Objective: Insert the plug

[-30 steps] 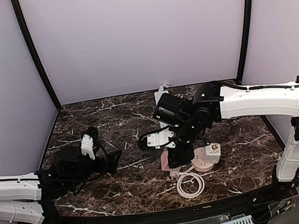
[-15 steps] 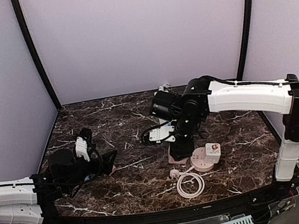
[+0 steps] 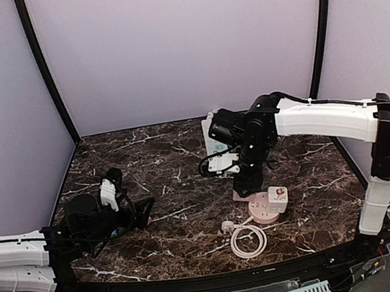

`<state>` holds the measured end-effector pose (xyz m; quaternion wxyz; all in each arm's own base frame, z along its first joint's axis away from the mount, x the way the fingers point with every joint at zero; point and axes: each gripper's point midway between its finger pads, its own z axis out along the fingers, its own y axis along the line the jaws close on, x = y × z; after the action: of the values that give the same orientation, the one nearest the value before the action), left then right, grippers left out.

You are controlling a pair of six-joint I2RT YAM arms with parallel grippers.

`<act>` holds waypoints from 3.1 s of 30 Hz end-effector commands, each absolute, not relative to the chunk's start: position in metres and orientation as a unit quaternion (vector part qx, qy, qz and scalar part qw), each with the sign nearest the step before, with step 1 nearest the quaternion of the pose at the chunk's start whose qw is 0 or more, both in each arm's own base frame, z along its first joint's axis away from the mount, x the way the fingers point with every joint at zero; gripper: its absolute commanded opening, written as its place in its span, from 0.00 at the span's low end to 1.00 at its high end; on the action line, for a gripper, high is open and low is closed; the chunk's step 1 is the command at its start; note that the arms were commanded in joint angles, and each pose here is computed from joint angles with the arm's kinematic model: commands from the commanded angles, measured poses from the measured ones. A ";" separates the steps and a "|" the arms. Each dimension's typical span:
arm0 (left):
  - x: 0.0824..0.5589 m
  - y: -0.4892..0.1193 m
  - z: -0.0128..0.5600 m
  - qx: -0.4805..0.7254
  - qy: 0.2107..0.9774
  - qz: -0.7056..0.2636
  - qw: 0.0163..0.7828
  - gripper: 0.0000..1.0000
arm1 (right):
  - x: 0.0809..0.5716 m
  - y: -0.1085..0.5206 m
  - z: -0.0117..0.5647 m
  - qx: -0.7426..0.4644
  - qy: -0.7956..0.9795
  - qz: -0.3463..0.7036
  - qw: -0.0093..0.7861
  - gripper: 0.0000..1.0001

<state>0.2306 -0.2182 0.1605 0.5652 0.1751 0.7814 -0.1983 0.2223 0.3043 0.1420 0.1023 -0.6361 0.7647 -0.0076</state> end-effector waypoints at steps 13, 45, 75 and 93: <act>0.228 -0.222 0.158 0.185 0.777 -0.209 0.564 0.99 | 0.231 0.279 0.128 -0.613 0.784 0.022 0.093 0.00; 0.227 -0.223 0.159 0.186 0.776 -0.212 0.565 0.99 | 0.225 0.270 0.120 -0.608 0.787 0.029 0.097 0.00; 0.226 -0.222 0.161 0.185 0.774 -0.215 0.566 0.99 | 0.223 0.267 0.098 -0.582 0.810 0.033 0.058 0.00; 0.223 -0.218 0.165 0.183 0.769 -0.219 0.572 0.99 | 0.233 0.261 0.096 -0.562 0.827 -0.001 0.033 0.00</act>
<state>0.2262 -0.2210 0.1728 0.5753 0.1755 0.7667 -0.2246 0.2233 0.2652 0.0966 0.0356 -0.5716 0.8195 0.0207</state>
